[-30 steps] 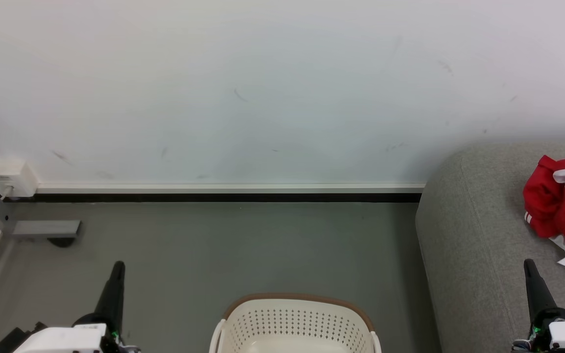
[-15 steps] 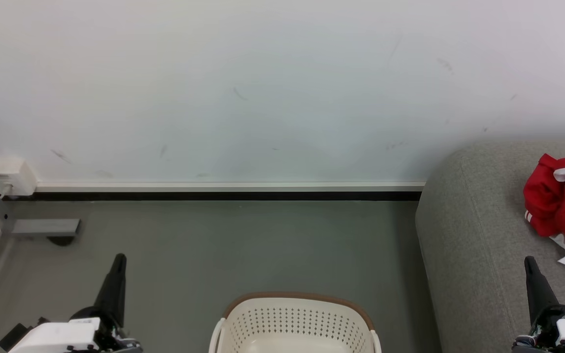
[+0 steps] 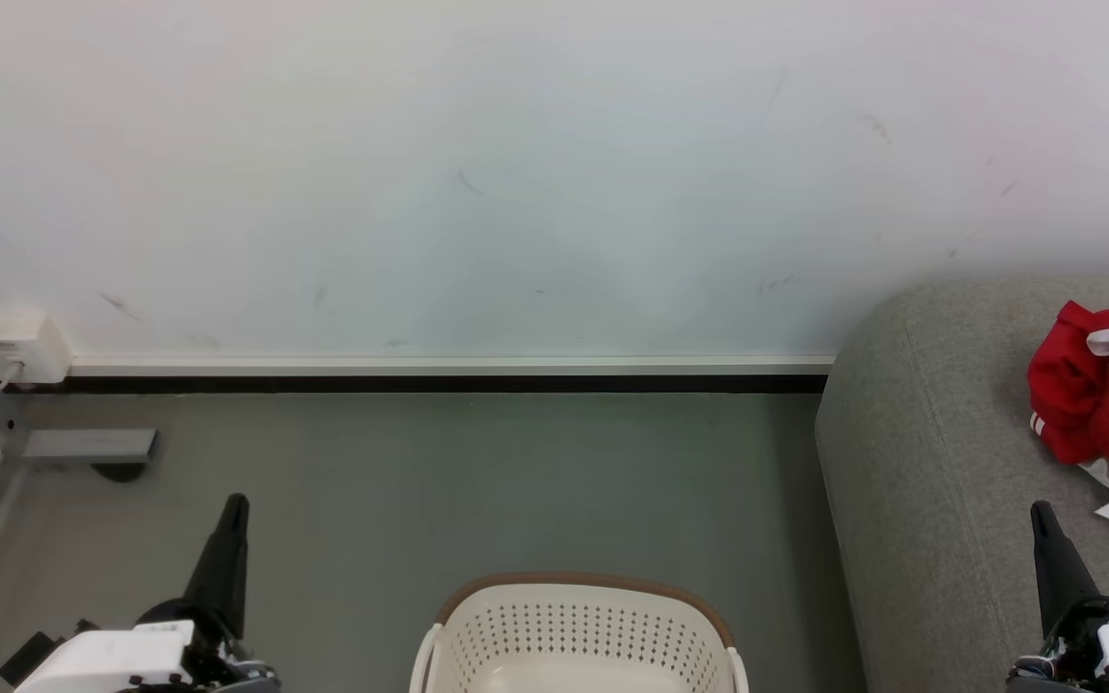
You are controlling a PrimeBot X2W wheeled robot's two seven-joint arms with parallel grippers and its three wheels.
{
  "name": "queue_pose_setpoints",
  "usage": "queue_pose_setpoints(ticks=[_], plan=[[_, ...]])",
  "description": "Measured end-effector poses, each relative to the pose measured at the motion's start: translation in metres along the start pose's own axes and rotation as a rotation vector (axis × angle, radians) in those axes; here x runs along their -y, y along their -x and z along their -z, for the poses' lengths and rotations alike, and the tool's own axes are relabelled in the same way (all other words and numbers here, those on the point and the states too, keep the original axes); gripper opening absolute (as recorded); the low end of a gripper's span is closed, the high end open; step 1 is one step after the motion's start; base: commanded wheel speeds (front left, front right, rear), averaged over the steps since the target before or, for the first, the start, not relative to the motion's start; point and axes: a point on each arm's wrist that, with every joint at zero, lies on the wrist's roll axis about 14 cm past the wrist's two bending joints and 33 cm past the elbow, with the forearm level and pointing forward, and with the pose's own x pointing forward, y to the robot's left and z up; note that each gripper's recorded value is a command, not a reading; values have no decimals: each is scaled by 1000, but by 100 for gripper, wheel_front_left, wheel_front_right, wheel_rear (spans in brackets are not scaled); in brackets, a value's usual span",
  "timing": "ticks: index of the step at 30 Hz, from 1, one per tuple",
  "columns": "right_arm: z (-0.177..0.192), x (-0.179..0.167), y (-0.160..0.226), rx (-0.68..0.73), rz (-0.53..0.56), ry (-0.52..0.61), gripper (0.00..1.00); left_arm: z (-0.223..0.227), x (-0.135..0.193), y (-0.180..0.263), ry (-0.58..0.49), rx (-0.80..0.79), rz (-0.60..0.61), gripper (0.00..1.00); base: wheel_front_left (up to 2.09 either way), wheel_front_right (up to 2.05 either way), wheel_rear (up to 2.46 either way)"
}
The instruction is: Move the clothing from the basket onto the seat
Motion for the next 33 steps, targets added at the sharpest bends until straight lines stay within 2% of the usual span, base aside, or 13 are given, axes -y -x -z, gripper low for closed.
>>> queue_pose_setpoints(ticks=[33], plan=[[-1, -1, 0, 1, -2, -2, 0, 0, 0, 0, 0, 0, 0, 0, 0, 0, 0]])
